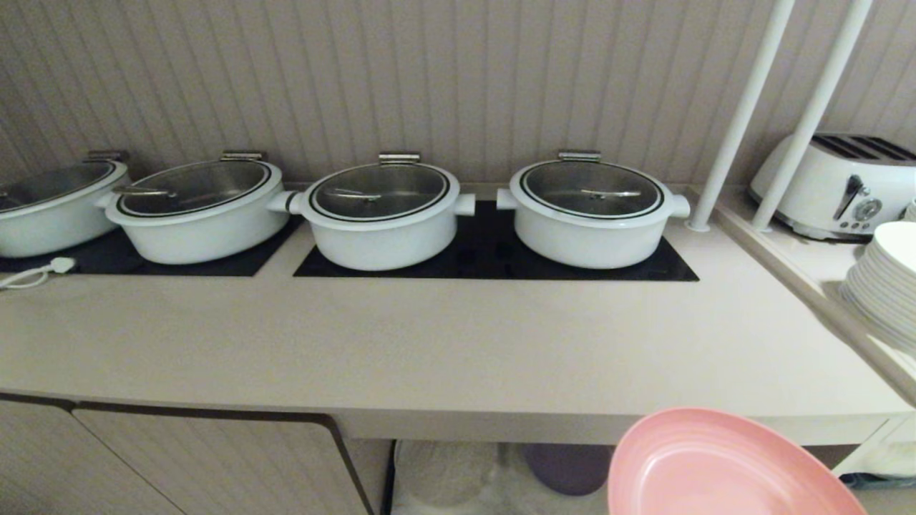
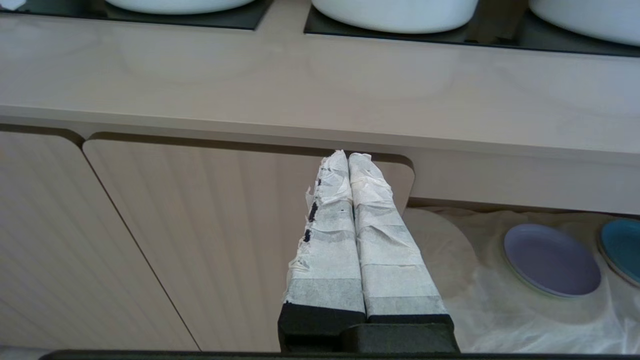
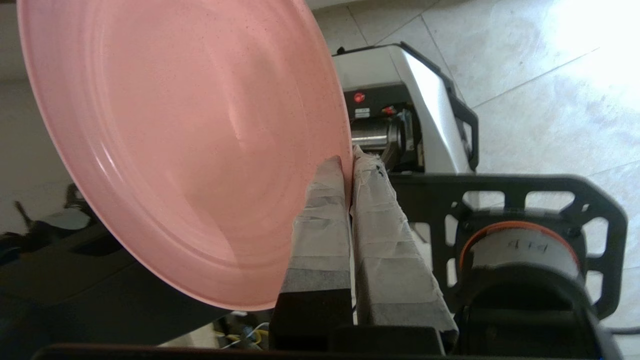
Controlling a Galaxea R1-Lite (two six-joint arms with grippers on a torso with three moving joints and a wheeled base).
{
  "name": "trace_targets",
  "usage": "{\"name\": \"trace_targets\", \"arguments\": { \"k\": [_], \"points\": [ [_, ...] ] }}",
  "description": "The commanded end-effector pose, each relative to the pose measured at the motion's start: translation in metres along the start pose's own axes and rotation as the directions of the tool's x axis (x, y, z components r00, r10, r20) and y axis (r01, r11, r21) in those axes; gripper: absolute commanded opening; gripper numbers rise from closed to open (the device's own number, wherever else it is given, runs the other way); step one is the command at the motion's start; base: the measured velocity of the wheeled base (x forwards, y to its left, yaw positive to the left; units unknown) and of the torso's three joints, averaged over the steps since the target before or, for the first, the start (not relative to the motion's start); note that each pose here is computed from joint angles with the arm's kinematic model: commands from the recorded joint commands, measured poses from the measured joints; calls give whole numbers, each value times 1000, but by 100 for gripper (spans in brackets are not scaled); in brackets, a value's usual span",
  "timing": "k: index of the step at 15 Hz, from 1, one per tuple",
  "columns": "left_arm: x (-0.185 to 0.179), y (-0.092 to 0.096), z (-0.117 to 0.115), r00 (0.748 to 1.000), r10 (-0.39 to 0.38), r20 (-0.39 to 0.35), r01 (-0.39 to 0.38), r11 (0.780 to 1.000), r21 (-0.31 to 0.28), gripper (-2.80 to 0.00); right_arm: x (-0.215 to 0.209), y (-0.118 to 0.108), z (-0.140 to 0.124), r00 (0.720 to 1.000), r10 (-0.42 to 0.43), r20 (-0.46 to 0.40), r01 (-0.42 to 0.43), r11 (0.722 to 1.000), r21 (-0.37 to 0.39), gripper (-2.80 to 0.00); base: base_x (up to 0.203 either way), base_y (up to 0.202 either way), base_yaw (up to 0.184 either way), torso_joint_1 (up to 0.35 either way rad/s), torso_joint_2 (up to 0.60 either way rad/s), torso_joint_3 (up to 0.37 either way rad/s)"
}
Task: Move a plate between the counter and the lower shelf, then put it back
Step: Put the plate in the cupboard
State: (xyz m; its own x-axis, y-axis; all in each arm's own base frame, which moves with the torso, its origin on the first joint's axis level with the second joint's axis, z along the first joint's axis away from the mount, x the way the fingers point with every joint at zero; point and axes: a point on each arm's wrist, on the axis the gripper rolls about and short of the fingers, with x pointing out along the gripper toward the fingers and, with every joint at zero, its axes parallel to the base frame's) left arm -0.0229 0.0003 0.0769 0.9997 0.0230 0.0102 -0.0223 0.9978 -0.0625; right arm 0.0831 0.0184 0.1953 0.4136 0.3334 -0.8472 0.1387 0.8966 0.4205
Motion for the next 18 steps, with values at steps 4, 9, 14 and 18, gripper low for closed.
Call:
{"name": "trace_targets", "arguments": {
  "k": [4,9,14,18],
  "points": [
    [0,0,0,1000,2,-1,-2,1000,-1,-280,-8,3,-5,1000,25,14,-26,1000,18,-280,0,0,0,0,0,0],
    [0,0,0,1000,0,-1,0,1000,-1,-280,-9,4,-4,999,41,17,-41,999,11,-280,0,0,0,0,0,0],
    [0,0,0,1000,0,-1,0,1000,-1,-280,-12,7,-2,998,54,23,-53,998,-12,-280,0,0,0,0,0,0],
    [0,0,0,1000,2,-1,-2,1000,-1,-280,-11,7,-3,999,52,12,-52,999,-17,-280,0,0,0,0,0,0]
  ]
}}
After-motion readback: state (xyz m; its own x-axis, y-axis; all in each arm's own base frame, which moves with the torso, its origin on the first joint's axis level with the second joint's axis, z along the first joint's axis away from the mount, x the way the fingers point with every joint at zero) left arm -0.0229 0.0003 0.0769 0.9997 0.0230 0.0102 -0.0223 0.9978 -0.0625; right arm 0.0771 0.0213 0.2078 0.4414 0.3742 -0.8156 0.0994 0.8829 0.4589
